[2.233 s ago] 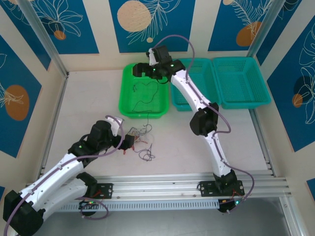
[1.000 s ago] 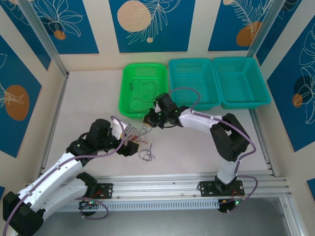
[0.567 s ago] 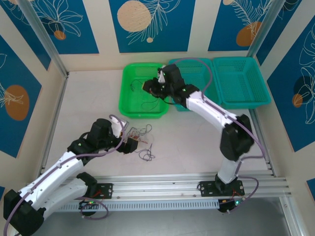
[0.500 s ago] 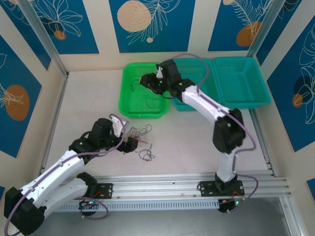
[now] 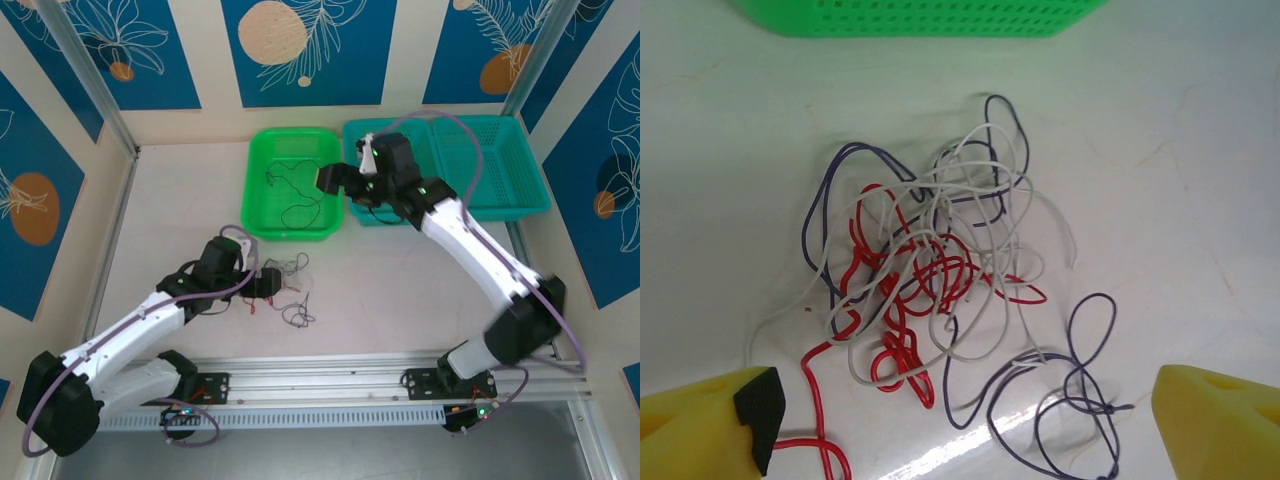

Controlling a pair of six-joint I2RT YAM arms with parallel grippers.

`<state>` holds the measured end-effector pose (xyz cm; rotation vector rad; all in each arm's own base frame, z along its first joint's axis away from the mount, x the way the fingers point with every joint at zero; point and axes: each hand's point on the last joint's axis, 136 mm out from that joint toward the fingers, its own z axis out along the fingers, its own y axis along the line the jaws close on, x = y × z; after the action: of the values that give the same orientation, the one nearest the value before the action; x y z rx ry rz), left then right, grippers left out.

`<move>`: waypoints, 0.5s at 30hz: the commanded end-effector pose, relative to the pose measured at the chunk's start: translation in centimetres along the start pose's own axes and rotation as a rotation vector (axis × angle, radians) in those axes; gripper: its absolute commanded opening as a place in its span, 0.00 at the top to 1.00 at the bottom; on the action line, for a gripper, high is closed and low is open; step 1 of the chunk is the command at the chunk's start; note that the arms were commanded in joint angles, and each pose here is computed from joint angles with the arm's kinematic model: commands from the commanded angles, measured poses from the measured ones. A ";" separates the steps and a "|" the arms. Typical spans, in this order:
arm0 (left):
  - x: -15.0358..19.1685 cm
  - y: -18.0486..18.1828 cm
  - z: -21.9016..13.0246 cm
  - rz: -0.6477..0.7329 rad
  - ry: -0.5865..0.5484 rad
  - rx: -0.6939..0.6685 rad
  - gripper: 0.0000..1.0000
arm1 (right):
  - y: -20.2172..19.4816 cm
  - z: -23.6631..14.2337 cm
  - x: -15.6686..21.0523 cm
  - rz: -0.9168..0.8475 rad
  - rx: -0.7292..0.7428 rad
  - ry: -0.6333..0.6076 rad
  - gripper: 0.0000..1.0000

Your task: Untangle the cables

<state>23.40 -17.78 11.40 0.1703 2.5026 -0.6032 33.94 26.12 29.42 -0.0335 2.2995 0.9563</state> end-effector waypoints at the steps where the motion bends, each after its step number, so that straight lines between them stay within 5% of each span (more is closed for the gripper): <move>1: -1.1 -0.3 1.1 -0.048 -0.009 -0.004 0.07 | -3.8 -0.7 8.0 -0.070 0.176 0.135 0.16; 8: -0.8 0.6 3.7 -0.063 0.031 -0.054 0.03 | -6.0 0.8 18.1 -0.079 0.305 0.312 0.19; 15: 0.2 0.2 6.0 -0.085 0.067 -0.005 0.02 | -5.9 6.7 22.2 -0.049 0.287 0.425 0.24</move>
<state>25.93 -19.44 6.73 0.0917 2.6095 -0.5740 20.33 29.14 10.03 -0.2740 2.8110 0.5528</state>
